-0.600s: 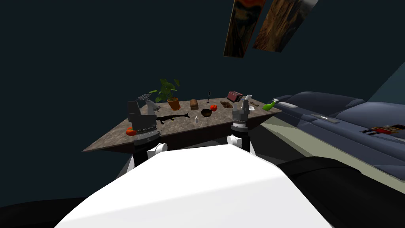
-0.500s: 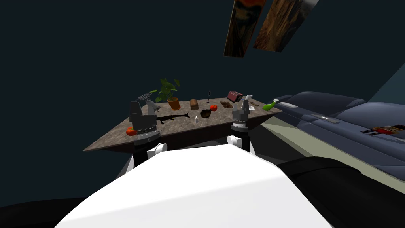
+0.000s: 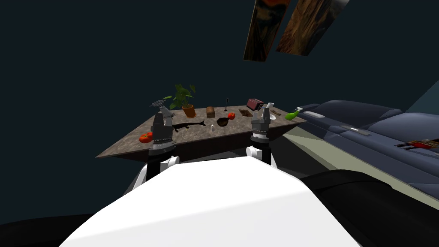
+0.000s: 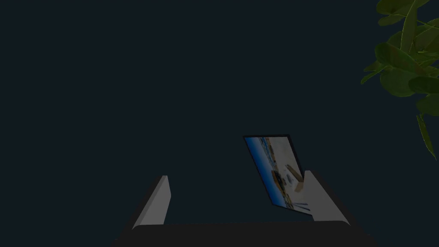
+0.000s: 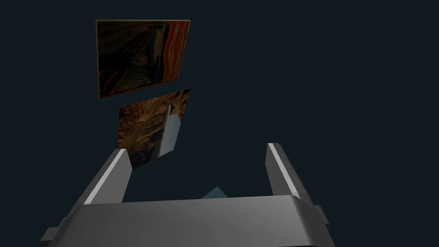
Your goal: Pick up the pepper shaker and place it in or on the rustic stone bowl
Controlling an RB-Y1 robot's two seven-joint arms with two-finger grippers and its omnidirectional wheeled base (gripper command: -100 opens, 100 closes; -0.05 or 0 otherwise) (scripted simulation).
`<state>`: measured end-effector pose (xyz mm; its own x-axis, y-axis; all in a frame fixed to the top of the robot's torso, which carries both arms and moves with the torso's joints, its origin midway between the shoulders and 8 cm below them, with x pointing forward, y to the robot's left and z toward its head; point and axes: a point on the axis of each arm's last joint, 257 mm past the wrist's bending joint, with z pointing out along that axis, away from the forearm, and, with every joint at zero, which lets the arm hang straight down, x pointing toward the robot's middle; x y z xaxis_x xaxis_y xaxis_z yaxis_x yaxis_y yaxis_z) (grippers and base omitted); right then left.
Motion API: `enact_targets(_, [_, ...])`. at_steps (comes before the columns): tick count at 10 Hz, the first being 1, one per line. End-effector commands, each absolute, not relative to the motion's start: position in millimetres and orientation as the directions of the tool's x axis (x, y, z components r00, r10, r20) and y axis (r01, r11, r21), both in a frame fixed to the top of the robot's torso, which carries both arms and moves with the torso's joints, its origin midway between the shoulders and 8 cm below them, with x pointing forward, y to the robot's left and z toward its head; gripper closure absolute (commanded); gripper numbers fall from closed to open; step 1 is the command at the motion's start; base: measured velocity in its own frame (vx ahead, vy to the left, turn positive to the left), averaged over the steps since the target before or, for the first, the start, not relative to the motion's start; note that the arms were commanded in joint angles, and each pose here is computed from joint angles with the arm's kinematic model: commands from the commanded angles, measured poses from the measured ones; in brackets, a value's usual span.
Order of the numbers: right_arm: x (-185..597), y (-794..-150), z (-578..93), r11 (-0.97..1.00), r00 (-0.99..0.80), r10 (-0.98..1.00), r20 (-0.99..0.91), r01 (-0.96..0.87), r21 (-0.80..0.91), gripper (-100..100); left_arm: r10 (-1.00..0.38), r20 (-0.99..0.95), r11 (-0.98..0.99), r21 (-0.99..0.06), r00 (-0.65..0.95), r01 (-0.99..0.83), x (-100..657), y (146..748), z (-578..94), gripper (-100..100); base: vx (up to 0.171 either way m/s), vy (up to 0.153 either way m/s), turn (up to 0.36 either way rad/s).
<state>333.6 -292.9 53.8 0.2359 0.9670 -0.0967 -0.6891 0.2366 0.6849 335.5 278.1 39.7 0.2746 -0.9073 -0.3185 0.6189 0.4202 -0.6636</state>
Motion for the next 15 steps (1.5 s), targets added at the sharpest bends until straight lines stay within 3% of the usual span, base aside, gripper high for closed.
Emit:
enact_targets(1, [334,-293,54,0.237,0.236,0.967,-0.097,-0.689,0.685,0,-0.885,-0.376,0.465,-0.681,0.274,0.566,351,282,20,-100,-0.111,-0.090,0.069])
enact_targets(9, [334,-293,54,0.237,0.236,0.967,-0.097,-0.689,0.685,0,-0.787,-0.565,0.617,-0.712,0.249,0.334,397,304,-72,-100,-0.072,-0.105,0.022])
enact_targets(15, [334,-293,54,0.237,0.236,0.967,-0.097,-0.689,0.685,0,-0.657,-0.738,0.753,-0.643,0.153,0.137,424,321,-158,-100,-0.014,-0.116,-0.028])
